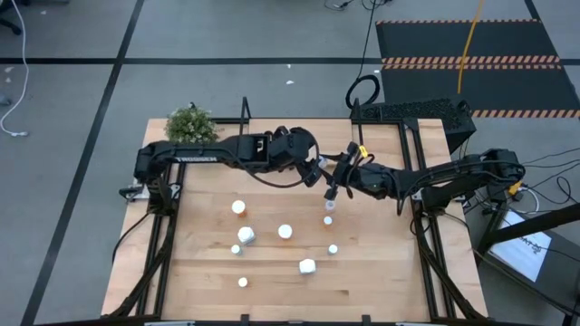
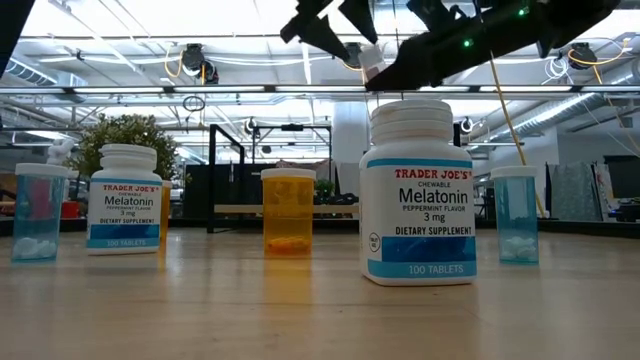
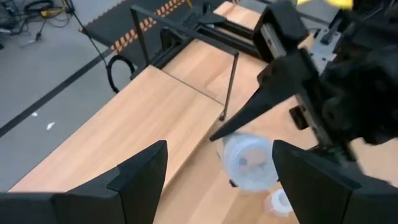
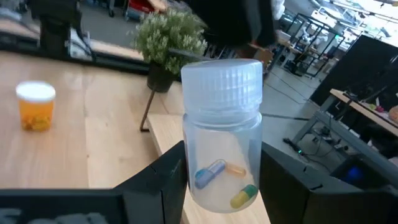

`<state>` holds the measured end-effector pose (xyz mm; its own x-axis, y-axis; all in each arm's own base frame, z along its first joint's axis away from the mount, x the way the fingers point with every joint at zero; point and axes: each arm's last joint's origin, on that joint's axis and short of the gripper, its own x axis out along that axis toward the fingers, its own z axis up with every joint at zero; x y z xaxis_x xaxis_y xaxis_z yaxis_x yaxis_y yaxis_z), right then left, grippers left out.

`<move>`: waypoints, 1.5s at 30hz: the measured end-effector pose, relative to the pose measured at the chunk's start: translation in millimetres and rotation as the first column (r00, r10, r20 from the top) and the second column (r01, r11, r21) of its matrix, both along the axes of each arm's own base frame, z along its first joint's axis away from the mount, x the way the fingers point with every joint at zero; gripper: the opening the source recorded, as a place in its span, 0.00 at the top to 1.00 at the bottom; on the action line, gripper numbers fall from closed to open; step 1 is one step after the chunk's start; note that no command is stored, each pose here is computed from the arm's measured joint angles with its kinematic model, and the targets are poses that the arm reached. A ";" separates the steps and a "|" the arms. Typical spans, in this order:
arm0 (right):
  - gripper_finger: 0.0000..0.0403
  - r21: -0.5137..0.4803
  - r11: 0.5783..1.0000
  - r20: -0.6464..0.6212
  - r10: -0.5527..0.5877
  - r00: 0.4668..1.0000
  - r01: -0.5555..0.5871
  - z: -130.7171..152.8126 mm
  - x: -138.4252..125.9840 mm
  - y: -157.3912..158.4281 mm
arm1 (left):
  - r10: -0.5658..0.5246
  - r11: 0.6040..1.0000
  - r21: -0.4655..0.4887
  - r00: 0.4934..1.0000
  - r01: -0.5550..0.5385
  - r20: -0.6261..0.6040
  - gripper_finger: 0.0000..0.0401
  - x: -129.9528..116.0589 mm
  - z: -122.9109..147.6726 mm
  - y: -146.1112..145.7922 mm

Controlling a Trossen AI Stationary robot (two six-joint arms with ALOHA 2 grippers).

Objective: Pick and place medicine bottles onto shelf by color
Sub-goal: Put the left transparent pill bottle on the shelf

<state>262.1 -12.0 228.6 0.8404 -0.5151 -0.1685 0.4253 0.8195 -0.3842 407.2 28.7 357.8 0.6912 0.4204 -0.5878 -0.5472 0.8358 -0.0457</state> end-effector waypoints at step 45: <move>0.60 -0.111 0.994 -0.121 -0.031 0.992 0.018 -5.2 -1.9 -1.2 | -0.043 0.999 -0.005 0.997 0.043 -0.067 0.53 18.4 -27.5 0.4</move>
